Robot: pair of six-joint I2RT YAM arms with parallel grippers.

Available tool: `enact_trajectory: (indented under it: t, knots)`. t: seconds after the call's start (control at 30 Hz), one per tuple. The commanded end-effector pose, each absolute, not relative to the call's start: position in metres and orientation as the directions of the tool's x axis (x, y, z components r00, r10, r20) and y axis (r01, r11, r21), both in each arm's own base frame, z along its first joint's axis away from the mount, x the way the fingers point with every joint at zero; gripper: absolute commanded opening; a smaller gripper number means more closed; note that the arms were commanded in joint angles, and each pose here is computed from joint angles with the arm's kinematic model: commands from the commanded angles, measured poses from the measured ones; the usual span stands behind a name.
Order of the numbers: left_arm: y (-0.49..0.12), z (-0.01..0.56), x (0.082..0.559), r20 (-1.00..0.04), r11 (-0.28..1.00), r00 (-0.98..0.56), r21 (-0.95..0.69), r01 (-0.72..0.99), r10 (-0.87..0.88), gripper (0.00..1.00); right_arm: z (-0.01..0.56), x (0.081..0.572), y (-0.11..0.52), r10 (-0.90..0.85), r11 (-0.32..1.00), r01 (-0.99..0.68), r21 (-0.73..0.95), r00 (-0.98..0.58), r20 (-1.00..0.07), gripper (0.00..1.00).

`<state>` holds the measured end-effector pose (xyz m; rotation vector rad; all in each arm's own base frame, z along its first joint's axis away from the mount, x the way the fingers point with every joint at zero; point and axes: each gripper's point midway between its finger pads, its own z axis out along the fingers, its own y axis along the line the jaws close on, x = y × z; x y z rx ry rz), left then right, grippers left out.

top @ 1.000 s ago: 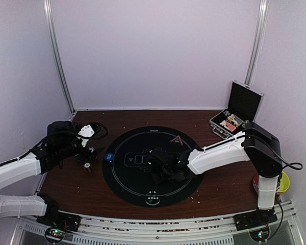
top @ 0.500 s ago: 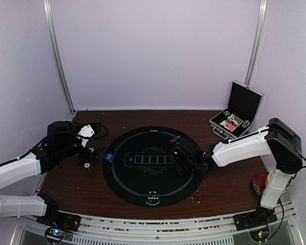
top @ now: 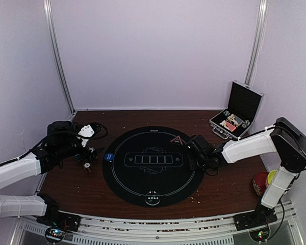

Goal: Distribute texas hold em gaming equipment
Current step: Place the big blind button on the poker table mat, then pick up the pile of poker chips from the pile of poker chips.

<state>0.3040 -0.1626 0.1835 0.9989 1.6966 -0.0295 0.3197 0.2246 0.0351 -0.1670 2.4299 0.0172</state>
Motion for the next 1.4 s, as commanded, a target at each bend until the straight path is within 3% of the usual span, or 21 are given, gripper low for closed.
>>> enact_trajectory:
  t: [0.0,0.67,0.8,1.07,1.37]
  knots:
    - [-0.162,0.189,0.308,-0.817,0.657,-0.013,0.454,0.602,0.577,0.98,0.037,0.331,0.211,-0.063,0.998,-0.058,-0.029,-0.734,-0.676,0.52]
    - [-0.163,0.189,0.308,-0.817,0.654,-0.010,0.454,0.605,0.576,0.98,0.020,0.339,0.191,-0.047,0.997,-0.001,-0.071,-0.756,-0.653,0.55]
    - [-0.163,0.189,0.308,-0.818,0.655,-0.010,0.453,0.605,0.575,0.98,0.022,0.339,0.190,-0.050,0.997,0.003,-0.080,-0.754,-0.655,0.65]
    - [-0.152,0.206,0.312,-0.815,0.688,-0.017,0.477,0.547,0.579,0.98,0.046,0.339,0.193,-0.074,0.996,-0.016,-0.090,-0.722,-0.688,1.00]
    - [-0.119,0.247,0.319,-0.768,0.718,-0.053,0.570,0.400,0.639,0.98,0.085,0.332,0.206,-0.071,0.997,-0.022,-0.075,-0.674,-0.735,1.00]
